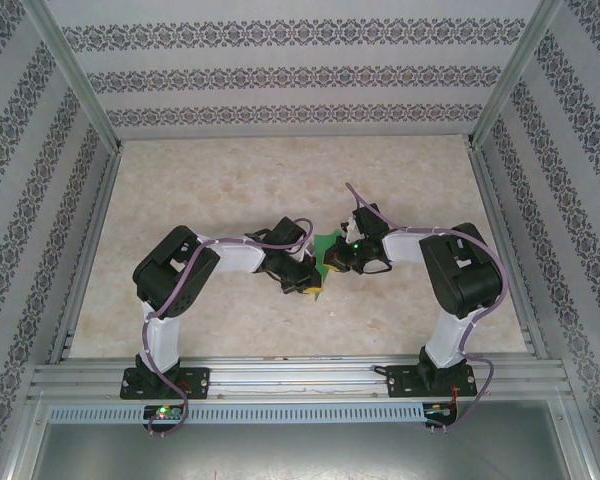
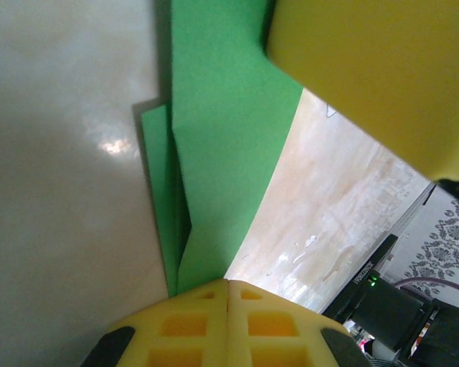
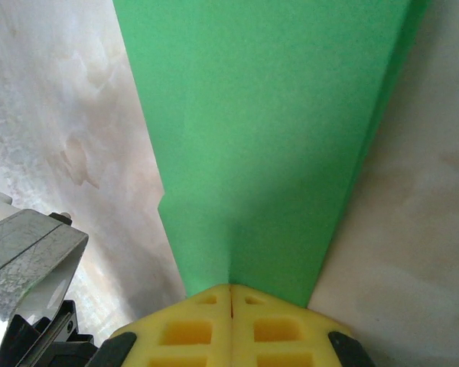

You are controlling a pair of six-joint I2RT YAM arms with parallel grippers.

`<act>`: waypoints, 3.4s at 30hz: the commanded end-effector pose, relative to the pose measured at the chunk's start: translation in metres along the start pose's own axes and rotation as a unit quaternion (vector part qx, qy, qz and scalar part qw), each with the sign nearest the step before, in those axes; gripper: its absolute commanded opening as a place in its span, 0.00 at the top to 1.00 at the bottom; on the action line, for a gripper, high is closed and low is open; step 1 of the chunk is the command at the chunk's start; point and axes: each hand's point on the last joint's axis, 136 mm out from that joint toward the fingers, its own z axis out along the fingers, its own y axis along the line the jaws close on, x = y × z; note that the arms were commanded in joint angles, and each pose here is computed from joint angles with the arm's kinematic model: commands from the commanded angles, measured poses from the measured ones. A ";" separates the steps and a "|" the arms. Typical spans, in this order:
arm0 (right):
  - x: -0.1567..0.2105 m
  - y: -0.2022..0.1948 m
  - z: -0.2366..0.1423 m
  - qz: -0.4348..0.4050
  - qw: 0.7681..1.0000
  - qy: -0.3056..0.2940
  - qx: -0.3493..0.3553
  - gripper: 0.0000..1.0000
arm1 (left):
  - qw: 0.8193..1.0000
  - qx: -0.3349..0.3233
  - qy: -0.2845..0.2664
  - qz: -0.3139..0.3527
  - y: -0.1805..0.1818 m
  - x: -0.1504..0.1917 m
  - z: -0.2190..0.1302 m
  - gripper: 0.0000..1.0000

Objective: Fold a paper plane with a square sheet of paper (fold left side to right side)
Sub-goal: Fold the wing for the fifth time at the center of the table.

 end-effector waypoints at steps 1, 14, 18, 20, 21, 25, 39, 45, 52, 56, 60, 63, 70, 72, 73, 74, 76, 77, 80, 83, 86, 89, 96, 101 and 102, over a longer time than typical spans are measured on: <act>0.030 -0.069 0.010 0.056 0.990 0.034 0.126 1.00 | 0.997 -0.053 0.044 -0.019 0.028 0.034 0.001 0.99; 0.030 -0.070 0.010 0.058 0.989 0.037 0.129 1.00 | 0.996 -0.063 0.058 -0.010 0.034 0.050 0.000 0.99; 0.030 -0.071 0.010 0.059 0.989 0.038 0.130 1.00 | 0.996 -0.062 0.057 -0.011 0.035 0.051 -0.001 0.99; 0.030 -0.072 0.010 0.058 0.989 0.038 0.130 1.00 | 0.996 -0.063 0.058 -0.011 0.036 0.053 -0.001 0.99; 0.031 -0.072 0.010 0.059 0.989 0.039 0.131 1.00 | 0.996 -0.062 0.058 -0.012 0.036 0.053 -0.001 0.99; 0.032 -0.074 0.010 0.060 0.989 0.039 0.132 1.00 | 0.996 -0.061 0.058 -0.010 0.036 0.055 -0.003 0.99; 0.031 -0.070 0.010 0.060 0.990 0.039 0.125 1.00 | 1.000 -0.010 -0.006 0.015 0.000 0.037 -0.036 1.00; 0.031 -0.069 0.010 0.061 0.990 0.038 0.124 1.00 | 0.999 0.022 -0.012 0.038 -0.029 0.019 -0.038 1.00; 0.031 -0.068 0.010 0.061 0.990 0.037 0.122 1.00 | 0.998 0.035 -0.006 0.044 -0.037 -0.001 -0.019 1.00; 0.032 -0.070 0.010 0.062 0.990 0.038 0.123 1.00 | 0.999 0.028 -0.004 0.043 -0.033 -0.008 -0.010 1.00; 0.032 -0.069 0.010 0.062 0.990 0.039 0.123 1.00 | 0.999 0.011 0.000 0.030 -0.016 -0.008 0.000 1.00; 0.031 -0.066 0.010 0.060 0.990 0.037 0.119 1.00 | 1.000 -0.007 0.001 0.019 -0.002 -0.005 0.003 1.00; 0.011 -0.030 0.002 0.040 0.997 0.014 0.061 1.00 | 0.999 -0.030 0.013 -0.002 0.022 0.005 0.009 1.00; 0.003 -0.016 -0.004 0.029 0.999 0.003 0.042 1.00 | 0.999 -0.038 0.013 -0.005 0.028 0.007 0.009 1.00; -0.002 -0.008 -0.008 0.022 0.999 -0.003 0.031 1.00 | 0.999 -0.041 0.014 -0.007 0.030 0.008 0.010 1.00; -0.006 -0.002 -0.011 0.019 1.000 -0.008 0.022 1.00 | 0.999 -0.044 0.015 -0.008 0.033 0.008 0.010 1.00; -0.014 0.011 -0.018 0.010 1.000 -0.020 0.002 1.00 | 0.999 -0.048 0.015 -0.011 0.036 0.009 0.011 1.00; -0.017 0.015 -0.021 0.005 1.000 -0.025 -0.005 1.00 | 0.999 -0.050 0.015 -0.012 0.038 0.010 0.011 1.00; -0.025 0.020 -0.025 -0.002 0.999 -0.034 -0.014 1.00 | 0.998 -0.054 0.016 -0.014 0.041 0.011 0.012 1.00; -0.032 0.016 -0.023 -0.001 0.999 -0.039 -0.011 1.00 | 0.998 -0.053 0.015 -0.013 0.041 0.011 0.012 1.00; -0.036 0.010 -0.018 0.000 0.999 -0.038 -0.003 1.00 | 0.998 -0.052 0.015 -0.012 0.039 0.010 0.011 1.00; -0.039 0.002 -0.012 0.001 0.999 -0.037 0.008 1.00 | 0.999 -0.051 0.014 -0.011 0.037 0.010 0.010 1.00; -0.036 -0.022 -0.002 0.028 0.998 -0.025 0.043 1.00 | 0.999 -0.036 0.006 0.002 0.019 0.004 0.003 1.00; -0.023 -0.037 0.002 0.052 0.997 -0.007 0.059 1.00 | 1.000 -0.015 -0.006 0.023 -0.012 -0.005 -0.010 1.00; -0.021 -0.038 0.002 0.054 0.997 -0.006 0.060 1.00 | 0.999 -0.011 -0.009 0.028 -0.018 -0.007 -0.012 1.00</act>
